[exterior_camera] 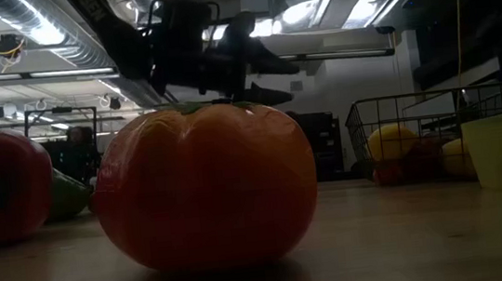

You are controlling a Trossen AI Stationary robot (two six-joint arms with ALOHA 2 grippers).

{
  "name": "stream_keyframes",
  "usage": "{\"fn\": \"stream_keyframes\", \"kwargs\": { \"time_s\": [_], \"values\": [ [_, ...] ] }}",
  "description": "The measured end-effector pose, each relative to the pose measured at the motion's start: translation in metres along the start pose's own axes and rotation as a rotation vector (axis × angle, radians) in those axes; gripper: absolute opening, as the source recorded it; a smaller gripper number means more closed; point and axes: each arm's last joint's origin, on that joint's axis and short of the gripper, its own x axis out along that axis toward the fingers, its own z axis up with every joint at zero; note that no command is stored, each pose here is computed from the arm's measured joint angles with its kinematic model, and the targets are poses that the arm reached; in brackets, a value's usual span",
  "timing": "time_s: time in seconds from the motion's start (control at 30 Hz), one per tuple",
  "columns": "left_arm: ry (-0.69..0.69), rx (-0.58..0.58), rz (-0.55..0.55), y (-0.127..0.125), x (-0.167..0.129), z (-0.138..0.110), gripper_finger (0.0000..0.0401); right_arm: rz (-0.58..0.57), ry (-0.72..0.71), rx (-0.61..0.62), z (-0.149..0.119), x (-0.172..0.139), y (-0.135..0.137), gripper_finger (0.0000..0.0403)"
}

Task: Sort produce into baskets
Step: Put the garlic into the yellow bin, then put the lime into the wired bin

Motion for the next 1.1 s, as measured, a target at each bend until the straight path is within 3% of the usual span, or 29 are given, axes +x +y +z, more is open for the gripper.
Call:
{"fn": "stream_keyframes", "kwargs": {
  "time_s": [0.27,0.5,0.77,1.1],
  "values": [
    [0.001,0.038,0.089,0.028,-0.008,0.01,0.0253,0.009,0.009,0.052,0.0,0.0,0.0,0.0187],
    [0.02,0.039,0.169,0.049,-0.012,0.024,0.0253,-0.031,0.045,0.085,-0.004,0.0,-0.003,0.0256],
    [0.194,0.152,0.281,0.059,-0.01,0.061,0.0253,-0.032,0.046,0.085,-0.004,0.0,-0.003,0.0314],
    [0.398,0.221,0.483,0.08,-0.035,0.115,0.0253,-0.033,0.045,0.085,-0.005,0.0,-0.003,0.0321]
  ]
}}
